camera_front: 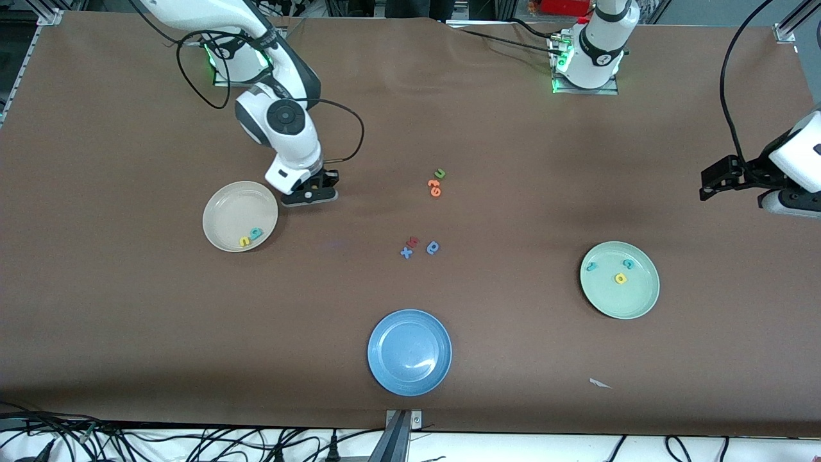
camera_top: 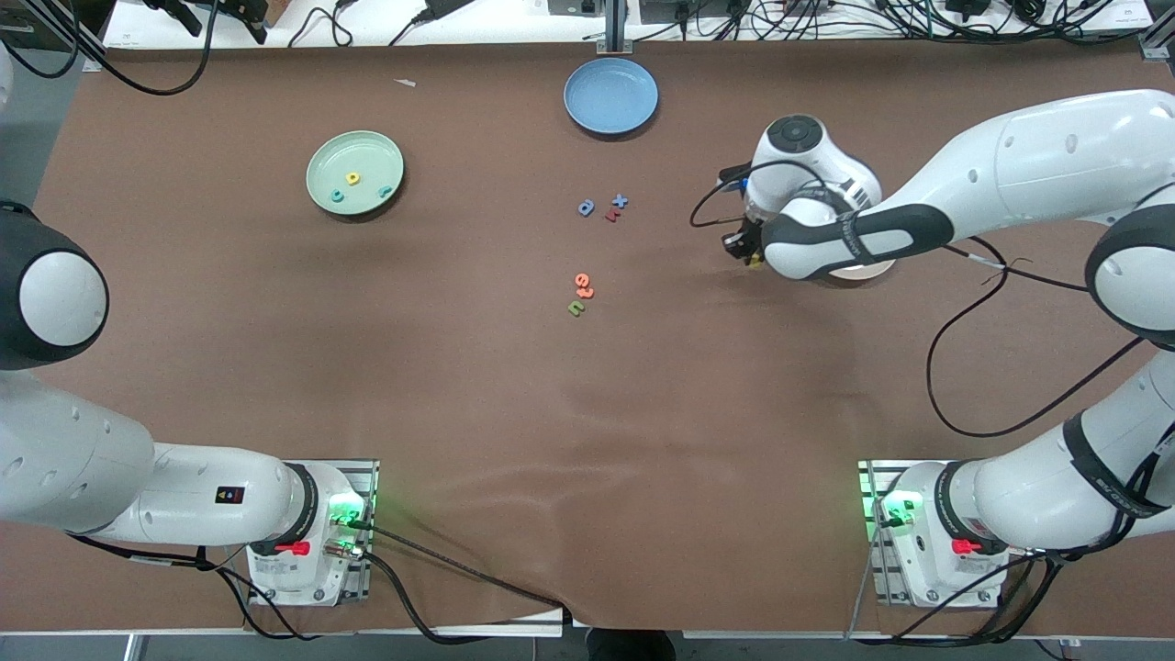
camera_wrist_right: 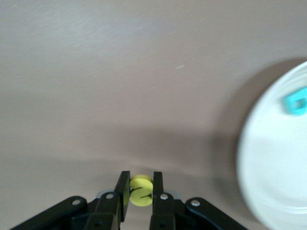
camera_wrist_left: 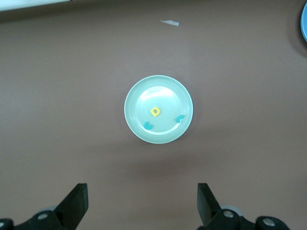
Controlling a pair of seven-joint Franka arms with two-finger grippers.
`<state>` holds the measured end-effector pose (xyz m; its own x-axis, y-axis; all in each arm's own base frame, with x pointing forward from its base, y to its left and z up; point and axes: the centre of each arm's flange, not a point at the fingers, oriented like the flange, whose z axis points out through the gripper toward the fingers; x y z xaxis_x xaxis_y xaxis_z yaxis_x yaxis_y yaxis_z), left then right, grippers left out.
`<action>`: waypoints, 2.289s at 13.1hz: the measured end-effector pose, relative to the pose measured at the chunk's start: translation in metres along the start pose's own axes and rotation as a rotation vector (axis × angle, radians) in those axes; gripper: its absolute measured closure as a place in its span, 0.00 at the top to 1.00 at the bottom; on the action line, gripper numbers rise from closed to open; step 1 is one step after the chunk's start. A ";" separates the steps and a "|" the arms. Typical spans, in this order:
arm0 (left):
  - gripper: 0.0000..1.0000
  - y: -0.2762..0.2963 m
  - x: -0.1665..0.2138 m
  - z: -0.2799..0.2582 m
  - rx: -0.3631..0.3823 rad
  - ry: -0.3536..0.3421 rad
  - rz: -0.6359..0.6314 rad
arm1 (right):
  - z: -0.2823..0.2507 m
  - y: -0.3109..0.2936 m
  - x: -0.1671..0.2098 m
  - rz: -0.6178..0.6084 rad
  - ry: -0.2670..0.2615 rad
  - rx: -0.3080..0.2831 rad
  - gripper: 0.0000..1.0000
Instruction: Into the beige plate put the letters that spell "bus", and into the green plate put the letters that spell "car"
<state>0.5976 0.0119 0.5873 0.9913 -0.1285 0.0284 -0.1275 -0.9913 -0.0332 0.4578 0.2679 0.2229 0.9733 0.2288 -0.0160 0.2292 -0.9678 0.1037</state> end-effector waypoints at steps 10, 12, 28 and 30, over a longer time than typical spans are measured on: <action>1.00 0.009 0.003 -0.020 -0.010 0.041 0.010 | -0.008 0.121 0.019 -0.166 -0.045 -0.046 0.42; 1.00 0.008 0.004 -0.016 -0.011 0.031 0.008 | -0.009 0.121 0.020 -0.167 -0.044 -0.047 0.52; 1.00 0.008 0.010 -0.001 -0.013 0.005 0.010 | -0.236 0.195 0.087 0.010 -0.116 0.092 1.00; 1.00 0.007 0.010 -0.001 -0.013 0.005 0.008 | -0.256 0.251 0.081 0.026 -0.120 0.143 1.00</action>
<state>0.6069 0.0034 0.5882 0.9901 -0.1367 0.0331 -0.1361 -0.9905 -0.0206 0.5925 0.0705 0.5026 0.9709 0.1981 -0.1345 0.1949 -0.9801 -0.0366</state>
